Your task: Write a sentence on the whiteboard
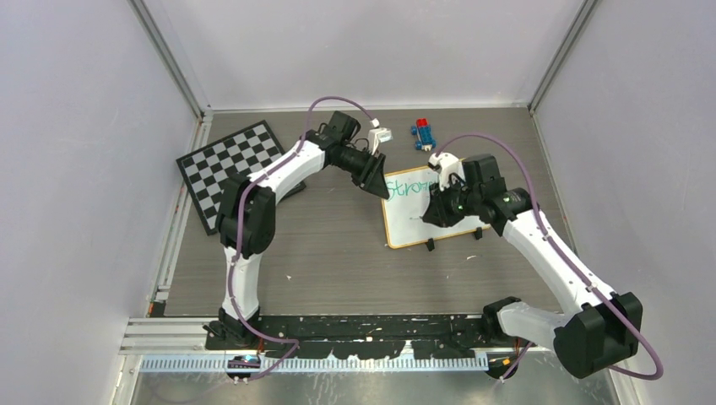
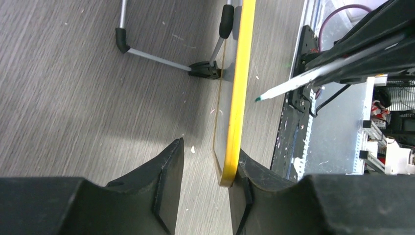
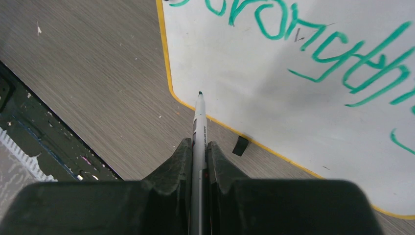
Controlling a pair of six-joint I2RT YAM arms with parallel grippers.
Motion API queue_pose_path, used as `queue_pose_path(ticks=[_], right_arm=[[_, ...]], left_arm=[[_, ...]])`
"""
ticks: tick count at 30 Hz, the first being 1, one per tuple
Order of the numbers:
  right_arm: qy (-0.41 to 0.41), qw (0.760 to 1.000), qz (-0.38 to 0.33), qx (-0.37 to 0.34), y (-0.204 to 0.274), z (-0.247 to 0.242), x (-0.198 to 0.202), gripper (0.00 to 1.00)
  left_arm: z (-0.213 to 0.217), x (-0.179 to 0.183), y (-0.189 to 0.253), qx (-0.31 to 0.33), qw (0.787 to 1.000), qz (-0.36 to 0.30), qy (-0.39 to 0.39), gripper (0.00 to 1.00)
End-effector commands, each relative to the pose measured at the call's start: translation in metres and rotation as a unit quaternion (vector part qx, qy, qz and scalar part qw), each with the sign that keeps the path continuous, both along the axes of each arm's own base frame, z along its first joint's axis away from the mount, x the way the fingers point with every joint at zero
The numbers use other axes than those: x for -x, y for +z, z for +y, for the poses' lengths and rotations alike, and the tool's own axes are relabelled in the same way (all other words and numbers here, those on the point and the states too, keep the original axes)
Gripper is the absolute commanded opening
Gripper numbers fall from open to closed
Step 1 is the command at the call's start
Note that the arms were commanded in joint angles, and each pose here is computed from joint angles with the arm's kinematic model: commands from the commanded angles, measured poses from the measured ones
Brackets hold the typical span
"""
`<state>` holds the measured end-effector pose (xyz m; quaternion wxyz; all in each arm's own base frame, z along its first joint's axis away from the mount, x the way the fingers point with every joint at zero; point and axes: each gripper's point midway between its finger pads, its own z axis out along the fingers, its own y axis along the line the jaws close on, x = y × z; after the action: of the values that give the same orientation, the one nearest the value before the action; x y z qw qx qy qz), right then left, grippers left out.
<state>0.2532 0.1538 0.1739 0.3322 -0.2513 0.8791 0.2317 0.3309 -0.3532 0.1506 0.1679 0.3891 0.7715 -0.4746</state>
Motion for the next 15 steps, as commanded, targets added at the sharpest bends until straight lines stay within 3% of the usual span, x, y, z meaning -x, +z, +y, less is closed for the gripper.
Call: queue_pose_path(ticks=[1, 10, 15], right_arm=[[0.006, 0.997, -0.071, -0.023, 0.019, 0.015, -0.013, 0.0], [0.064, 0.992, -0.108, 0.008, 0.005, 0.036, -0.004, 0.0], [0.084, 0.988, -0.121, 0.04, -0.006, 0.037, -0.001, 0.0]], left_arm=[[-0.011, -0.001, 0.038, 0.054, 0.998, -0.024, -0.002, 0.37], [-0.017, 0.002, 0.026, 0.055, 0.998, -0.014, 0.001, 0.28], [-0.017, 0.002, 0.023, 0.05, 0.999, -0.016, 0.004, 0.17]])
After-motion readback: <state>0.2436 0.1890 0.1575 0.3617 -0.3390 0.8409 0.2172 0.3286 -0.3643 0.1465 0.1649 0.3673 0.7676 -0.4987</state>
